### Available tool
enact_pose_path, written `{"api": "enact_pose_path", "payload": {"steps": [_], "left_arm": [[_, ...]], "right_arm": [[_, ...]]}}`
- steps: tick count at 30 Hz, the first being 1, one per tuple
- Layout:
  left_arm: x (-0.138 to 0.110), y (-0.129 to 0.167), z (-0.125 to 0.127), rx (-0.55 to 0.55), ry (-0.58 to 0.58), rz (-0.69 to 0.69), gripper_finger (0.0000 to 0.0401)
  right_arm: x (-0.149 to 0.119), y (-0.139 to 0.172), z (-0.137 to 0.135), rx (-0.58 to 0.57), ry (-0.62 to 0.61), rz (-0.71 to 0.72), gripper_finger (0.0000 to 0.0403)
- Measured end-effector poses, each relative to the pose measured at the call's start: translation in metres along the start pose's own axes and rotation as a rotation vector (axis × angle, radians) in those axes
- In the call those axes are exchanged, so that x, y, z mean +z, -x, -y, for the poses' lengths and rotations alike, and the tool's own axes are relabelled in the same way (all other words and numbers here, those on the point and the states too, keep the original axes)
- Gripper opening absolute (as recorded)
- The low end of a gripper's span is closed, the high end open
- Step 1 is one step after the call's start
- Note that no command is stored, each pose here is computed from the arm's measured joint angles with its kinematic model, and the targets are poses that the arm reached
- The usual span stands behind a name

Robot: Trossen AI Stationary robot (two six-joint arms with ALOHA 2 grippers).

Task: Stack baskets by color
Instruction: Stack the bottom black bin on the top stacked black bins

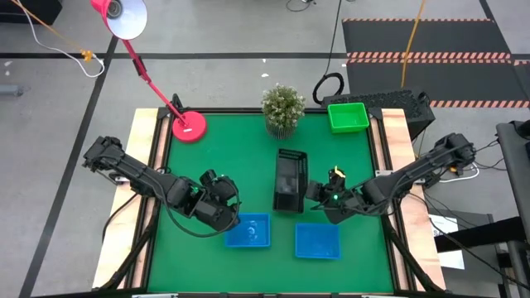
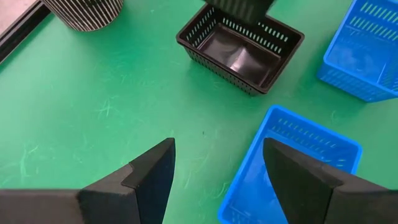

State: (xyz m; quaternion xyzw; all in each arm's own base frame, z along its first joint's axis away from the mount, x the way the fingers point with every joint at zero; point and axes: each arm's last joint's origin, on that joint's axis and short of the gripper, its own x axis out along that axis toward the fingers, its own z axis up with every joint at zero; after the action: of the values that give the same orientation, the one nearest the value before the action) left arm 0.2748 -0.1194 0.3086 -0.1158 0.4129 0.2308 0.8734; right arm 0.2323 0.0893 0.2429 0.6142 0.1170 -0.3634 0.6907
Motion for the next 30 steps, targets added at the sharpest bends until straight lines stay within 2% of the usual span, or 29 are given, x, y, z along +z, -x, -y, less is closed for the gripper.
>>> {"api": "enact_pose_path", "payload": {"steps": [5,9,16,30], "left_arm": [[0.0,0.0,0.0,-0.001,0.0,0.001,0.0246],[0.0,0.0,0.0,-0.001,-0.001,0.002,0.0246],[0.0,0.0,0.0,-0.002,-0.003,0.002,0.0246],[0.0,0.0,0.0,0.002,0.0,0.002,0.0246]], "right_arm": [[-0.002,-0.011,0.017,-0.036,-0.022,0.015,0.0004],[-0.009,-0.02,0.022,-0.011,-0.045,-0.002,0.0004],[-0.024,-0.034,0.031,-0.066,-0.05,-0.049,0.0004],[-0.036,-0.029,0.037,-0.078,-0.057,-0.063,0.0004]]}}
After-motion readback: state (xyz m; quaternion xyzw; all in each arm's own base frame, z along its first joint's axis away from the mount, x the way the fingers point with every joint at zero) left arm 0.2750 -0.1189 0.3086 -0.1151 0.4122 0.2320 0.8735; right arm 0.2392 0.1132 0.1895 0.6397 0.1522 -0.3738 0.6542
